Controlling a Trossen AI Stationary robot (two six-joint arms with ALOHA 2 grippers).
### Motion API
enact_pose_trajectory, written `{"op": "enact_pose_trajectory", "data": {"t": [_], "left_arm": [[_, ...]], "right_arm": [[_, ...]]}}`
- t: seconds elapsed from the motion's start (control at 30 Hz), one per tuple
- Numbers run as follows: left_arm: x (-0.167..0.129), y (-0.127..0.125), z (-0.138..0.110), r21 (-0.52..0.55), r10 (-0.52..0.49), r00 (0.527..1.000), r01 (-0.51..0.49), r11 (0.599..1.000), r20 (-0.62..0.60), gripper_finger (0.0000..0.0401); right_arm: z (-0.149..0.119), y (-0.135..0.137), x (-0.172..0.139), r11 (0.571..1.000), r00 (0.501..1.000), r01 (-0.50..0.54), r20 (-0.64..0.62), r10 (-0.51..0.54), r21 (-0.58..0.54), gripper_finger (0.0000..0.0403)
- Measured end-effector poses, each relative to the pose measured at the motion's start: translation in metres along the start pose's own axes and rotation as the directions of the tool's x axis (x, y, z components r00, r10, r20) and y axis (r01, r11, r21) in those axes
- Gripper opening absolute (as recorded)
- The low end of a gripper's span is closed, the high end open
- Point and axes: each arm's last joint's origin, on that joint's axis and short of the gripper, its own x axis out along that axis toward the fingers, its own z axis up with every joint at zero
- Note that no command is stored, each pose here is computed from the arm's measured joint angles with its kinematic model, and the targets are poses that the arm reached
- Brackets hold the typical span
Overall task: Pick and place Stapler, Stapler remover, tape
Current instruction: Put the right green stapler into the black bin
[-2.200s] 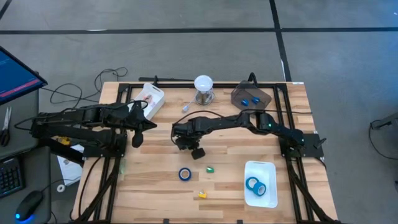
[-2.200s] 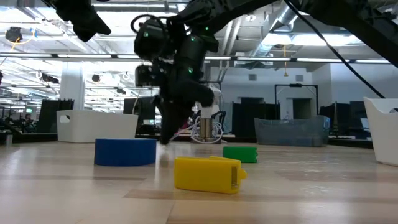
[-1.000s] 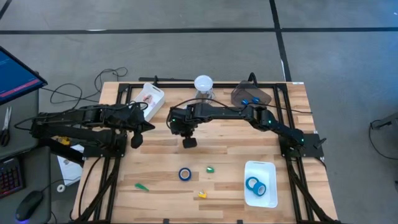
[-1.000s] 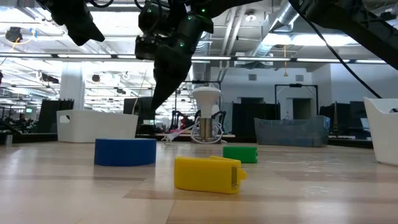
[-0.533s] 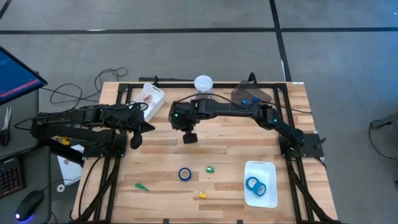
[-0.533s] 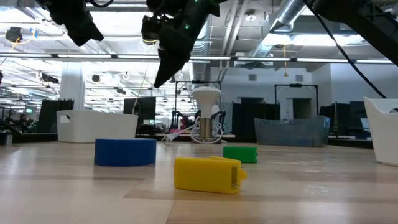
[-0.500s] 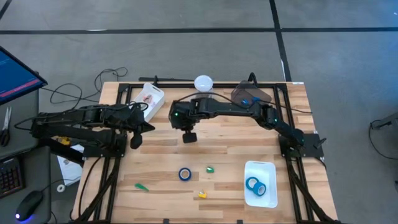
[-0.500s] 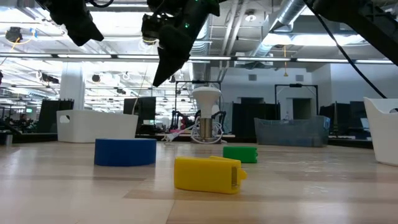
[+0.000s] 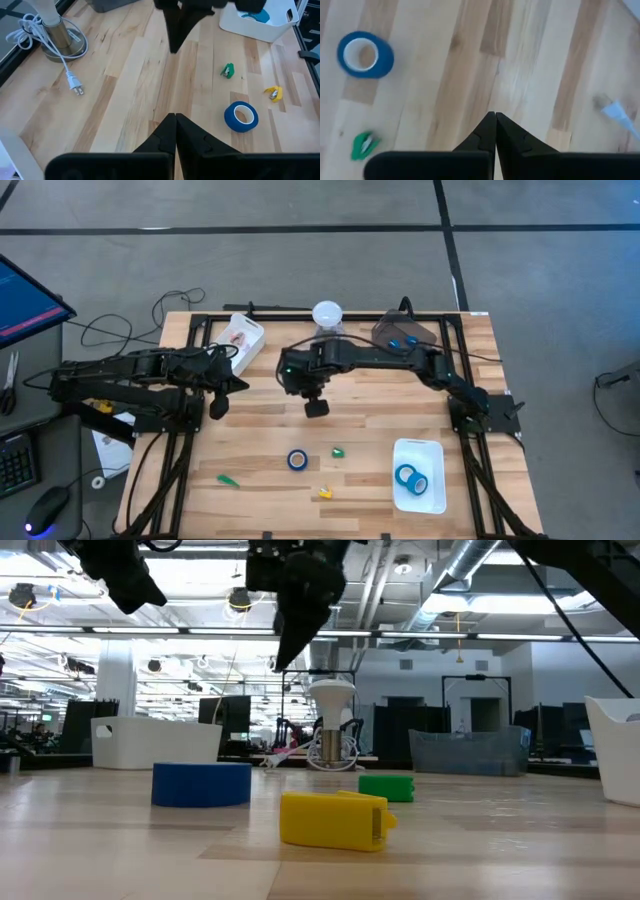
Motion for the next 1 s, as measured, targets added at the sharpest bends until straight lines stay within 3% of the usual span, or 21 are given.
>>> {"op": "enact_pose_trajectory", "data": {"t": [0.5,0.67,1.0], "left_arm": [[0.0,0.0,0.0,0.003,0.0,1.0,0.0,1.0,0.0,0.0001],[0.0,0.0,0.0,0.003,0.0,1.0,0.0,1.0,0.0,0.0001],[0.0,0.0,0.0,0.023,0.0,1.0,0.0,1.0,0.0,0.0001]], "right_arm": [[-0.008,0.057,-0.026,0.995,0.983,-0.062,-0.166,0.074,0.072,0.0],[-0.004,0.076,-0.041,0.998,0.991,0.007,-0.133,0.001,0.057,0.0],[-0.013,0.08,-0.075,0.989,0.989,0.097,-0.124,-0.083,0.109,0.0]]}}
